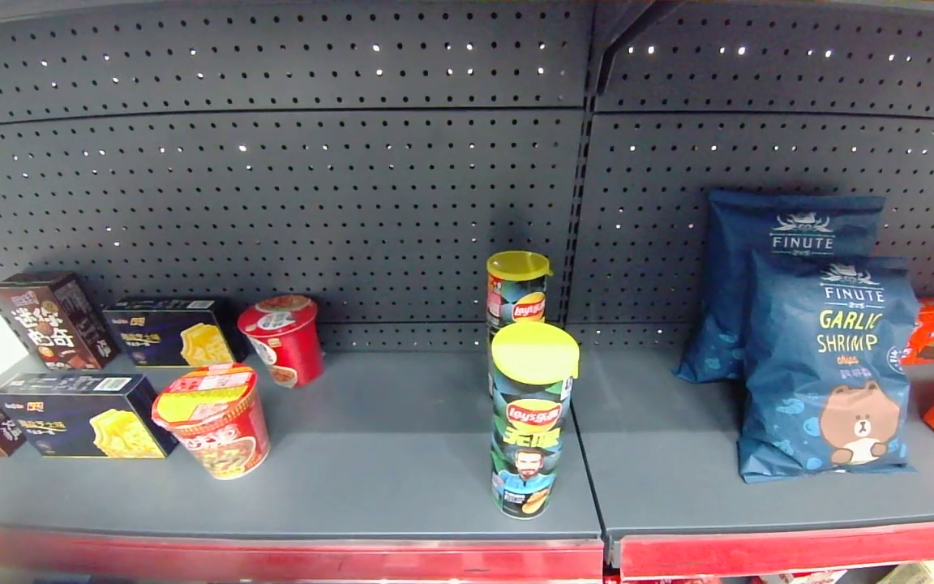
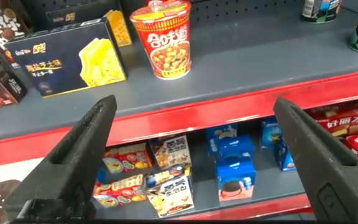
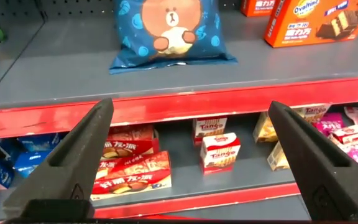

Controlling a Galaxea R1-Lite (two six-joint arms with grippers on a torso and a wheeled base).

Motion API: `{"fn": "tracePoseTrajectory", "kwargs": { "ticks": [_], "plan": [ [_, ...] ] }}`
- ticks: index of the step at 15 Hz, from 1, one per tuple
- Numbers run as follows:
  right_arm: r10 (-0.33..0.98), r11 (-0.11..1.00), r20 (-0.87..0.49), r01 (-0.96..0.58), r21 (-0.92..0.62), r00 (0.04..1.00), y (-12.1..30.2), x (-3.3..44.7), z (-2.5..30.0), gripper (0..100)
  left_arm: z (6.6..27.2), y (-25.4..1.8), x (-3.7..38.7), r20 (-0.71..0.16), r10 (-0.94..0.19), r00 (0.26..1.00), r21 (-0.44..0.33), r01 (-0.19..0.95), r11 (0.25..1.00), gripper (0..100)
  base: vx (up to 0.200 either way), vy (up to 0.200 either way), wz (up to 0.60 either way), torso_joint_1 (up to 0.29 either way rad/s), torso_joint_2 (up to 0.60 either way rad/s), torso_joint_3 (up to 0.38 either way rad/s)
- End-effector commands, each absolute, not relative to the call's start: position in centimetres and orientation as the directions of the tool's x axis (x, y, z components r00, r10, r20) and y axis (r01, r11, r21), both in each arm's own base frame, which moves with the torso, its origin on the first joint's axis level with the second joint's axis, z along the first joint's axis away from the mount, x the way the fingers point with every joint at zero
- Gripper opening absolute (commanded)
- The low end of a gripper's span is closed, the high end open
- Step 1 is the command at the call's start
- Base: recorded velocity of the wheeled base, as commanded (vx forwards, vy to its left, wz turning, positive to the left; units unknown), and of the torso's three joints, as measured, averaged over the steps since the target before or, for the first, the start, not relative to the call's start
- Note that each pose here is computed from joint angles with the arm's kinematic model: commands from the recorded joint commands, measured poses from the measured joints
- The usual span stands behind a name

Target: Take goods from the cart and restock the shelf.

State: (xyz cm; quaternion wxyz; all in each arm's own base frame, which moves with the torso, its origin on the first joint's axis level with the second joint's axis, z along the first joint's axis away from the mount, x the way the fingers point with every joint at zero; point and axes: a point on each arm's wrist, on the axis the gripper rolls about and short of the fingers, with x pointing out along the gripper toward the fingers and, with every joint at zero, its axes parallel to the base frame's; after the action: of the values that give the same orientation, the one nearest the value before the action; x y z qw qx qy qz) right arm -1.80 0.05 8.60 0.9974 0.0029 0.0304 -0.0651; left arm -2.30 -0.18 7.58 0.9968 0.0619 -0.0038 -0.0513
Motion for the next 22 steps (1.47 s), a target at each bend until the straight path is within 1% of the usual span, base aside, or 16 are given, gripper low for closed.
{"fn": "tracePoseTrajectory", "kwargs": {
  "ticks": [1, 8, 9, 10, 11, 12, 13, 20, 21, 22],
  "plan": [
    [-0.13, 0.991, -0.066, 0.13, 0.002, 0.989, 0.04, -1.76, 8.62, 100, 7.59, -0.18, -2.3, 0.002, -0.104, 0.995, 0.124, 0.103, 0.987, 100, 0.0, 0.0, 0.0, 0.0, 0.0, 0.0],
    [-0.13, 0.991, -0.066, 0.13, 0.002, 0.989, 0.04, -1.76, 8.62, 100, 7.61, -0.16, -2.3, 0.003, -0.096, 0.995, 0.133, 0.095, 0.986, 100, 0.0, 0.0, 0.0, 0.0, 0.0, 0.0],
    [-0.13, 0.991, -0.066, 0.13, 0.002, 0.989, 0.04, -1.76, 8.62, 100, 7.59, -0.14, -2.3, 0.002, -0.089, 0.996, 0.123, 0.088, 0.989, 100, 0.0, 0.0, 0.0, 0.0, 0.0, 0.0],
    [-0.13, 0.991, -0.066, 0.13, 0.002, 0.989, 0.04, -1.76, 8.62, 100, 7.59, -0.08, -2.3, 0.002, -0.058, 0.998, 0.122, 0.058, 0.991, 100, 0.0, -0.2, 0.0, -0.002, 0.0, 0.007],
    [-0.13, 0.991, -0.066, 0.13, 0.002, 0.989, 0.04, -1.76, 8.62, 100, 7.59, -0.07, -2.29, 0.002, -0.052, 0.999, 0.121, 0.052, 0.991, 100, 0.0, -0.2, 0.0, -0.002, 0.0, -0.002],
    [-0.13, 0.991, -0.066, 0.13, 0.002, 0.989, 0.04, -1.76, 8.62, 100, 7.57, -0.06, -2.29, 0.0, -0.048, 0.999, 0.087, 0.047, 0.995, 100, 0.0, 0.0, 0.0, 0.0, 0.0, 0.0],
    [-0.13, 0.991, -0.066, 0.13, 0.002, 0.989, 0.04, -1.76, 8.62, 100, 7.57, -0.06, -2.29, 0.0, -0.049, 0.999, 0.071, 0.049, 0.996, 100, 0.0, 0.0, 0.0, 0.0, 0.0, 0.0],
    [-0.128, 0.992, -0.066, 0.128, -0.003, 0.99, 0.05, -1.76, 8.62, 100, 7.57, -0.06, -2.29, 0.0, -0.048, 0.999, 0.069, 0.047, 0.996, 100, 0.0, 0.0, 0.0, 0.0, 0.0, 0.0],
    [-0.128, 0.992, -0.066, 0.128, -0.003, 0.99, 0.05, -1.76, 8.62, 100, 7.57, -0.01, -2.29, 0.0, -0.025, 1.0, 0.069, 0.024, 0.997, 100, 0.0, 0.0, 0.0, 0.0, 0.0, 0.0],
    [-0.128, 0.992, -0.066, 0.128, -0.003, 0.99, 0.05, -1.76, 8.62, 100, 7.57, 0.03, -2.29, 0.0, -0.006, 1.0, 0.071, 0.006, 0.997, 100, 0.0, -0.2, 0.0, 0.002, 0.0, -0.002]
  ]
}}
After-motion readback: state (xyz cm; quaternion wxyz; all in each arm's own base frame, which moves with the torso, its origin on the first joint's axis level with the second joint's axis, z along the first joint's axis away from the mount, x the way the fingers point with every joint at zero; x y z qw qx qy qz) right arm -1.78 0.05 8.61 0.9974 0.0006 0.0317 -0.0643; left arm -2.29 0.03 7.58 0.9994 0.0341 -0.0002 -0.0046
